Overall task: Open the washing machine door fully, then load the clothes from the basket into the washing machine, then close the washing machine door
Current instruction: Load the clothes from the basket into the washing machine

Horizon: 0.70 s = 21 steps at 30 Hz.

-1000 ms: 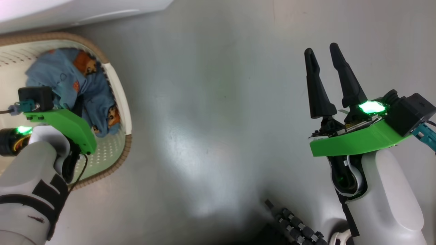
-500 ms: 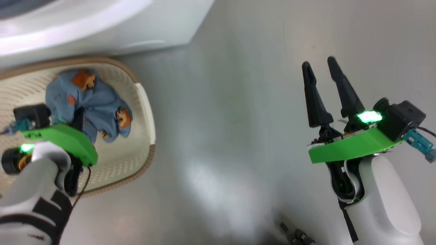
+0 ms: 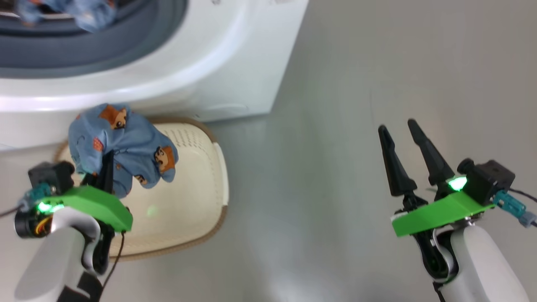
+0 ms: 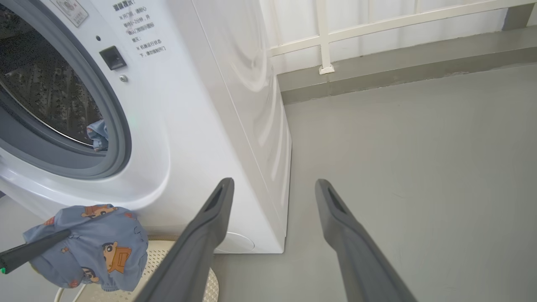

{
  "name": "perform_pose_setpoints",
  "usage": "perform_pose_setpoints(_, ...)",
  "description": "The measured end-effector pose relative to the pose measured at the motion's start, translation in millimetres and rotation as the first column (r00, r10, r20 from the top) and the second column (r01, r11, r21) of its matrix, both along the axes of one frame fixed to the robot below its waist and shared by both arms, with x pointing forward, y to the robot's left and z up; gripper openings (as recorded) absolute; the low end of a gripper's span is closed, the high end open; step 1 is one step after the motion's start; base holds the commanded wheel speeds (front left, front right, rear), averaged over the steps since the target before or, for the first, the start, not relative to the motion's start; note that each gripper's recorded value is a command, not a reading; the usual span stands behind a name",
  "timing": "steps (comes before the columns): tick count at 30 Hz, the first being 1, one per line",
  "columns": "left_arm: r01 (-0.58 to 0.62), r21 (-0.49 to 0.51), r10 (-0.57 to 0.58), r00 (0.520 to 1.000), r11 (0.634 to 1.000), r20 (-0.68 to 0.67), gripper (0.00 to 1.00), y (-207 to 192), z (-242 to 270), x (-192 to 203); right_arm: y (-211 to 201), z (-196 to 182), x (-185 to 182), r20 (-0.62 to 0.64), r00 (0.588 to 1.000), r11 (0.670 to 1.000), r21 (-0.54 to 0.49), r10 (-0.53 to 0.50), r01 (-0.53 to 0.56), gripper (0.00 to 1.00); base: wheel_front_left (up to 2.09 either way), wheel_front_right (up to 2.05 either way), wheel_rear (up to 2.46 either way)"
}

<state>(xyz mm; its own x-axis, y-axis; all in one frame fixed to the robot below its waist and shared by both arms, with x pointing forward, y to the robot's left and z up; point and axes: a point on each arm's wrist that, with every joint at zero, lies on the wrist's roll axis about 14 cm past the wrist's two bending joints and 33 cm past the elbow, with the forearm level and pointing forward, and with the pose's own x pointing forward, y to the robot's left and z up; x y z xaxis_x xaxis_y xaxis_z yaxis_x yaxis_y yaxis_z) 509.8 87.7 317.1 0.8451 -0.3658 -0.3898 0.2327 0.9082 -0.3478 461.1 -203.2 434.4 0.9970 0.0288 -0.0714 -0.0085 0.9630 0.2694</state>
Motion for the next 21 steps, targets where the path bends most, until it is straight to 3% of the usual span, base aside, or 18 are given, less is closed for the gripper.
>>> perform_pose_setpoints(10,-0.126,0.028,0.114,0.957,0.992,0.268,0.0,42.2,94.3,-24.9,18.3,30.1,-19.7,0.059,0.996,0.998,0.0,0.067,-0.067,1.0,0.0,0.0,0.0)
perform_pose_setpoints(21,-0.263,0.036,0.225,0.883,0.964,0.412,0.0,79.1,145.1,-72.8,28.6,44.3,-30.1,0.09,0.991,0.995,-0.003,0.103,-0.103,1.0,0.0,0.0,0.0)
